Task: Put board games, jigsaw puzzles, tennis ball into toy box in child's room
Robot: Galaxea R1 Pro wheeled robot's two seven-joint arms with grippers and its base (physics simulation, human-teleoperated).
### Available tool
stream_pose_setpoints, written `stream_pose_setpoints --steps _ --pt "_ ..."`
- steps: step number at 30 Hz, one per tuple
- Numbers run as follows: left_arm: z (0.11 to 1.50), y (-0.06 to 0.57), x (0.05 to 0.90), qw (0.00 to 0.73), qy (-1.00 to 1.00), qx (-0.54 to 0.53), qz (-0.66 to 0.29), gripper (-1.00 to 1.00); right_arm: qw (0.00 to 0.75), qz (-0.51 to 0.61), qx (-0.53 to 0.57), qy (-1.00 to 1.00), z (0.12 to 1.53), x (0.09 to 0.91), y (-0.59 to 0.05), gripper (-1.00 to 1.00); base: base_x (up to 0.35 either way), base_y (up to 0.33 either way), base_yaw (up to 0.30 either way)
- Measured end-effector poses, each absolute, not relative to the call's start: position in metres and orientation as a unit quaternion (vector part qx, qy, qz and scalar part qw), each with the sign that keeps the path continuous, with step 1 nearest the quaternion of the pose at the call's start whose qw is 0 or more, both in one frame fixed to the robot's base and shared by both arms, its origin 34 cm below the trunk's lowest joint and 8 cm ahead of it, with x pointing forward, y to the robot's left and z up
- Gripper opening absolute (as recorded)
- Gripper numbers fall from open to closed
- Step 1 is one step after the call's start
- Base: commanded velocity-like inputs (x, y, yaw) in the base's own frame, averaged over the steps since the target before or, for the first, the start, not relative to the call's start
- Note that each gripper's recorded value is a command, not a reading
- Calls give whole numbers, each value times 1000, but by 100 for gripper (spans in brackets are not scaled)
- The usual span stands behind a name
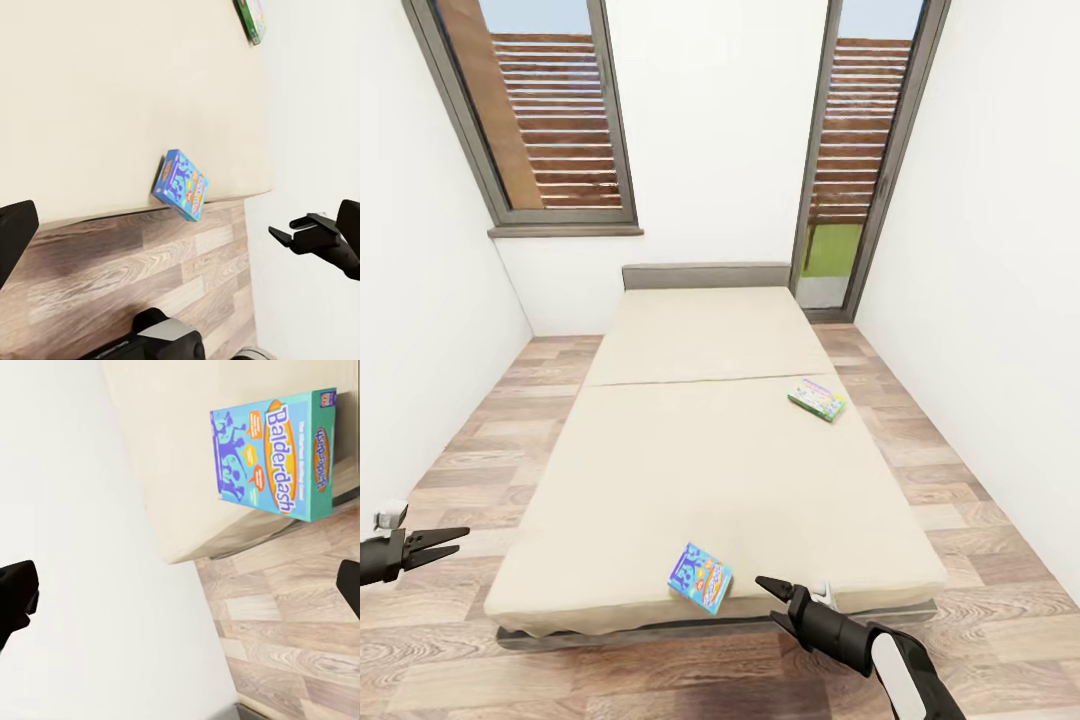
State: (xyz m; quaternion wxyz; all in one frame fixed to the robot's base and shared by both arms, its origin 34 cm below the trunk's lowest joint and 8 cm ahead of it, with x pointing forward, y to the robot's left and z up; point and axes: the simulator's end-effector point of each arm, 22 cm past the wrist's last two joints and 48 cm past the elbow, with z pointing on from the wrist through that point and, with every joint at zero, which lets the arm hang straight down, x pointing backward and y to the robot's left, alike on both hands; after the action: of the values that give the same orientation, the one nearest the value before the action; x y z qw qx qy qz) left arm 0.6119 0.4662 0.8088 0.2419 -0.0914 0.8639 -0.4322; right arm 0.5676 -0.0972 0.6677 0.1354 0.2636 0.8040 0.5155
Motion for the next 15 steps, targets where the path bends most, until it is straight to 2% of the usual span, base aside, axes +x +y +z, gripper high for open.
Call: stream_pose_setpoints --steps 15 --pt "785 466 612 242 864 -92 -432 100 136 516 265 803 644 568 -98 100 0 0 0"
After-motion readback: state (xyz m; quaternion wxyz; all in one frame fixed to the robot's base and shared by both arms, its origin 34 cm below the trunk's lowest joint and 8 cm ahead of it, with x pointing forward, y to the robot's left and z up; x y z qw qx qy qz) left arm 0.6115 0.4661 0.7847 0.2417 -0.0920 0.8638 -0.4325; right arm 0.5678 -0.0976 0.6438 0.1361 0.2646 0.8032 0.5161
